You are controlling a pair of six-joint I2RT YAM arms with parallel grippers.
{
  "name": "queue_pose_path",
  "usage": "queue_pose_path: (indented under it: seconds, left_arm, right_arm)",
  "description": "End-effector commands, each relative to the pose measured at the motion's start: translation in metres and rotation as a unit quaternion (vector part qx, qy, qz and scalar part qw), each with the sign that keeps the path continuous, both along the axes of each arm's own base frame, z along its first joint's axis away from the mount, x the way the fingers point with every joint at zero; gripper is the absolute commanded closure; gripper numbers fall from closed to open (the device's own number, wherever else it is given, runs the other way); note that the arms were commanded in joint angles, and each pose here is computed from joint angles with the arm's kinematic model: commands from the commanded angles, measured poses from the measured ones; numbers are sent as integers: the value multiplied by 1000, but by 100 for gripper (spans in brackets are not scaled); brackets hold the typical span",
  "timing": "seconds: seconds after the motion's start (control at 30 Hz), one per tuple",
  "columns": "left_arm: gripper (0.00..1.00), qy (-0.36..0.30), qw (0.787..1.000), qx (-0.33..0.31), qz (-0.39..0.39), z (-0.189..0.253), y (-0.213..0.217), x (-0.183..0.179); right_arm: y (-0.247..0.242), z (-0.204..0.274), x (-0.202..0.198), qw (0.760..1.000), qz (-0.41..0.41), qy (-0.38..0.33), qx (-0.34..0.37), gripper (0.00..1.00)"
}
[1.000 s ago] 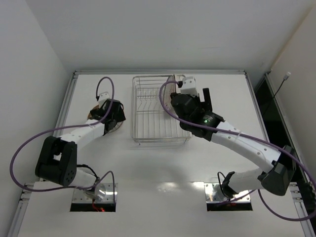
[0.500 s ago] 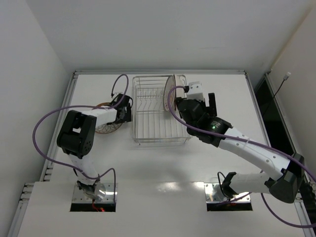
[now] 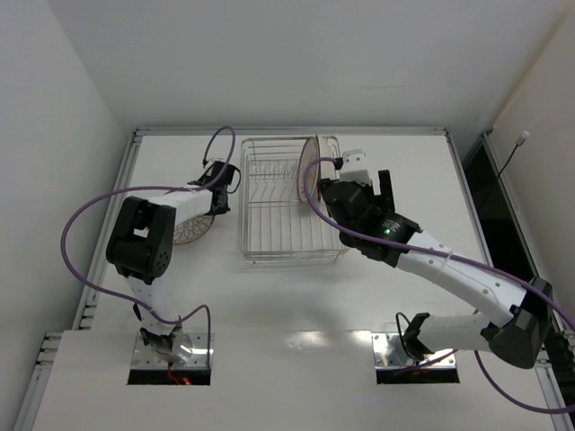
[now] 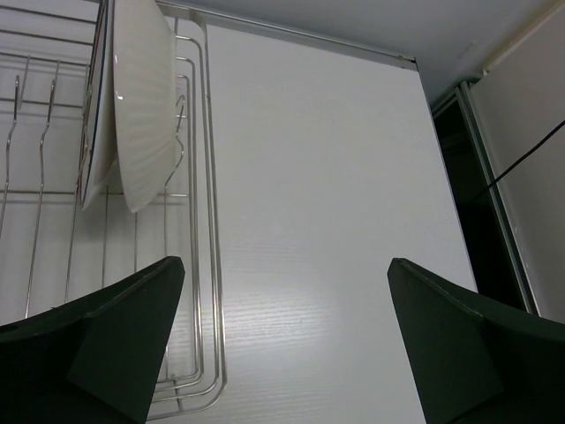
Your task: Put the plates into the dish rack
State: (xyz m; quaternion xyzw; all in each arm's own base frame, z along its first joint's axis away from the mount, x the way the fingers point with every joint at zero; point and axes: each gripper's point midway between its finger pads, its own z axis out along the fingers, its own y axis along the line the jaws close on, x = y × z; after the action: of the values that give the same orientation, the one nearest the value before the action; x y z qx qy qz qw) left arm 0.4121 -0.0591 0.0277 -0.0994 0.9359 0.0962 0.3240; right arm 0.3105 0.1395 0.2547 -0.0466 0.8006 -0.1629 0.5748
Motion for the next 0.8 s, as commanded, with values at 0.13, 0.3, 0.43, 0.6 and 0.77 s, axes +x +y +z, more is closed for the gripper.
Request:
queue_pose_path:
  seconds: [0.13, 0.3, 0.43, 0.6, 0.77]
  left_arm:
    - [100, 60, 997, -40, 25, -36, 1, -8]
    - [100, 41, 996, -77, 10, -21, -13, 0]
    - [100, 55, 997, -33, 29, -17, -1, -1]
    - [73, 89, 994, 38, 54, -36, 16, -13]
    - [0, 94, 993, 47, 63, -41, 20, -17]
  right_arm:
    - [4, -10, -3, 1000, 2, 12, 7, 0]
    - [2, -13, -5, 1000, 1, 18, 3, 0]
    - [0, -15, -7, 1000, -2, 23, 4, 0]
    - [-5, -18, -12, 1000, -4, 22, 8, 0]
    - [-7, -13, -13, 1000, -3, 16, 16, 0]
